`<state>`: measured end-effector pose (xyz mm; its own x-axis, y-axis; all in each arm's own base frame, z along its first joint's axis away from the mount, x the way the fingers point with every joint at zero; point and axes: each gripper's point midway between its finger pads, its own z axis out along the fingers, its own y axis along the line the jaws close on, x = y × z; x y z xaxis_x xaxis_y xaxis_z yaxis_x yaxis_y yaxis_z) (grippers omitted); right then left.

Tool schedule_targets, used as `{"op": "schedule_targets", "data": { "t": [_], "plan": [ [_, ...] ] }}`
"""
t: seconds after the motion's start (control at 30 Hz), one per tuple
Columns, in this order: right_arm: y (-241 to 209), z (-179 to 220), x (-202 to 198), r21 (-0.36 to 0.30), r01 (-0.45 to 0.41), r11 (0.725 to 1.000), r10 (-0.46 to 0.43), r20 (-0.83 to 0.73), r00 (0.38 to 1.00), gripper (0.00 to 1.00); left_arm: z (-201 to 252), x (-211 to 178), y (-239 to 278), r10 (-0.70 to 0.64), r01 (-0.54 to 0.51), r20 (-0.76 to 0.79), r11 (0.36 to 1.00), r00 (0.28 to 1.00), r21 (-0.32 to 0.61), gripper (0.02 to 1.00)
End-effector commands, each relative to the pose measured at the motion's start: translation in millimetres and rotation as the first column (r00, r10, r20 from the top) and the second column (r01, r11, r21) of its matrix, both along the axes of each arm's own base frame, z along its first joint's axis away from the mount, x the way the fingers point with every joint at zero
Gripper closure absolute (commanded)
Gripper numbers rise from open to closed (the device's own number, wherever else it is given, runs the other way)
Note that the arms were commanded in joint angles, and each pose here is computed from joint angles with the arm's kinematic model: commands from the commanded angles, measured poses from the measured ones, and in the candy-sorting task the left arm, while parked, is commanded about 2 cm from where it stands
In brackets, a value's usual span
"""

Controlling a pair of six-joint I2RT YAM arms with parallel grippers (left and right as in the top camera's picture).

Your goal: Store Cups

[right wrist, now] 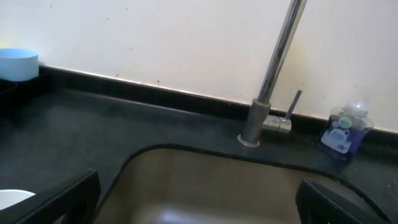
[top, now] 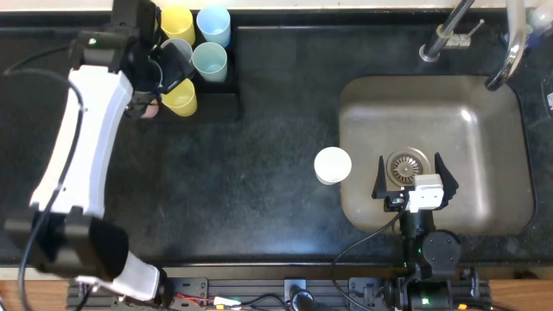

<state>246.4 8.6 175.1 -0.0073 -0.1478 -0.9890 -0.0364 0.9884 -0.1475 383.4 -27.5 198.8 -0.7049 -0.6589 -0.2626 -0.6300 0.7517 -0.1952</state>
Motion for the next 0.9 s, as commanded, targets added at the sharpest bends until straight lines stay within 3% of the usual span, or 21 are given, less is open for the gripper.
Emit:
{"op": "schedule_targets", "data": {
  "t": [0.03,0.17,0.3,0.47,0.6,0.67,0.77,0.8,0.9],
  "plan": [
    [3,-4,0,-0.003,-0.012,1.0,0.012,-0.002,1.0,0.005,63,-49,3,-0.056,0.053,0.103,0.998,0.993,0.03,0.018],
    [3,-4,0,-0.003,-0.012,1.0,0.012,-0.002,1.0,0.005,103,-117,24,-0.212,0.187,0.127,0.965,0.969,0.181,0.018],
    [3,-4,0,-0.003,-0.012,1.0,0.012,-0.002,1.0,0.005,113,-173,41,-0.307,0.249,0.159,0.92,0.938,0.303,0.018],
    [3,-4,0,-0.003,-0.012,1.0,0.012,-0.002,1.0,0.005,58,-230,49,-0.312,0.237,0.205,0.916,0.928,0.324,0.018],
    [3,-4,0,-0.003,-0.012,1.0,0.012,-0.002,1.0,0.003,15,-217,48,-0.309,0.171,0.394,0.922,0.866,0.348,0.02],
    [3,-4,0,-0.003,-0.012,1.0,0.012,-0.002,1.0,0.003,4,-198,42,-0.311,0.141,0.513,0.929,0.8,0.342,0.02],
    [3,-4,0,-0.003,-0.012,1.0,0.012,-0.002,1.0,0.003,2,-164,26,-0.328,0.13,0.689,0.937,0.647,0.325,0.02],
    [3,-4,0,-0.003,-0.012,1.0,0.012,-0.002,1.0,0.003,7,-154,20,-0.352,0.137,0.733,0.931,0.582,0.339,0.02],
    [3,-4,0,-0.003,-0.012,1.0,0.012,-0.002,1.0,0.005,39,-133,2,-0.496,0.126,0.815,0.868,0.299,0.481,0.02]
  ]
}}
